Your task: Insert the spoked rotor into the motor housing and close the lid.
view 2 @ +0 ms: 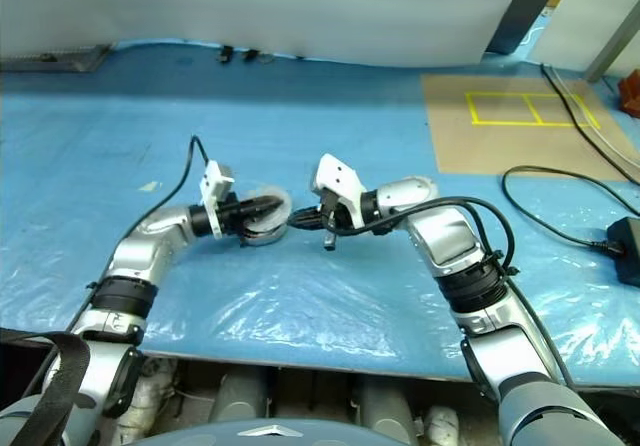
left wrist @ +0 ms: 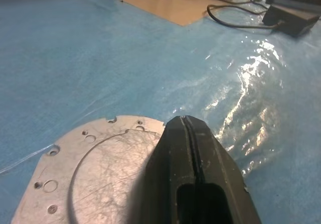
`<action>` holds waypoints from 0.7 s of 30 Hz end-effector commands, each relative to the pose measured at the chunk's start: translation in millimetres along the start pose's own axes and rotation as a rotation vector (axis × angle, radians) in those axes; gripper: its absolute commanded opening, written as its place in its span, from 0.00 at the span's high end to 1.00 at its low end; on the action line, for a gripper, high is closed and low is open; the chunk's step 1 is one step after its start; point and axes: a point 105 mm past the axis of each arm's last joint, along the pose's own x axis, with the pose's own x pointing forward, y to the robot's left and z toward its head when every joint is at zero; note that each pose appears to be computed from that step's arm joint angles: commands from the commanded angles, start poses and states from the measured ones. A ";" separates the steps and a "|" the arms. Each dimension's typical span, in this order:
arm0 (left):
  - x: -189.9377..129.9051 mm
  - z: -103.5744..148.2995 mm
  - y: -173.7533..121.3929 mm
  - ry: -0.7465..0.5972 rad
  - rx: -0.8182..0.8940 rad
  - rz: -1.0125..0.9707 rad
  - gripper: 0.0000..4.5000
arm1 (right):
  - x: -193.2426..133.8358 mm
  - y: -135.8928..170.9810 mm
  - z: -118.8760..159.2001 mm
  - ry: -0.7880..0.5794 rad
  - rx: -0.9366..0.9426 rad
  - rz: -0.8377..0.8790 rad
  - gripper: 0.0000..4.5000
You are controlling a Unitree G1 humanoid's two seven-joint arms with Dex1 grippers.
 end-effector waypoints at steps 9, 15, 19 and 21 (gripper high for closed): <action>-36.5 12.4 -1.5 -0.062 0.179 0.193 1.00 | 30.5 -45.5 43.5 -0.182 0.005 -0.247 0.99; -73.4 10.7 -21.8 -0.120 0.198 0.342 1.00 | 61.2 -48.9 44.3 -0.173 -0.021 -0.271 0.79; -93.0 8.8 -36.8 -0.150 0.177 0.451 1.00 | 78.4 -46.6 36.2 -0.132 -0.030 -0.239 0.47; -102.0 2.5 -43.7 -0.143 0.155 0.503 1.00 | 87.6 -40.7 30.7 -0.104 -0.031 -0.193 0.32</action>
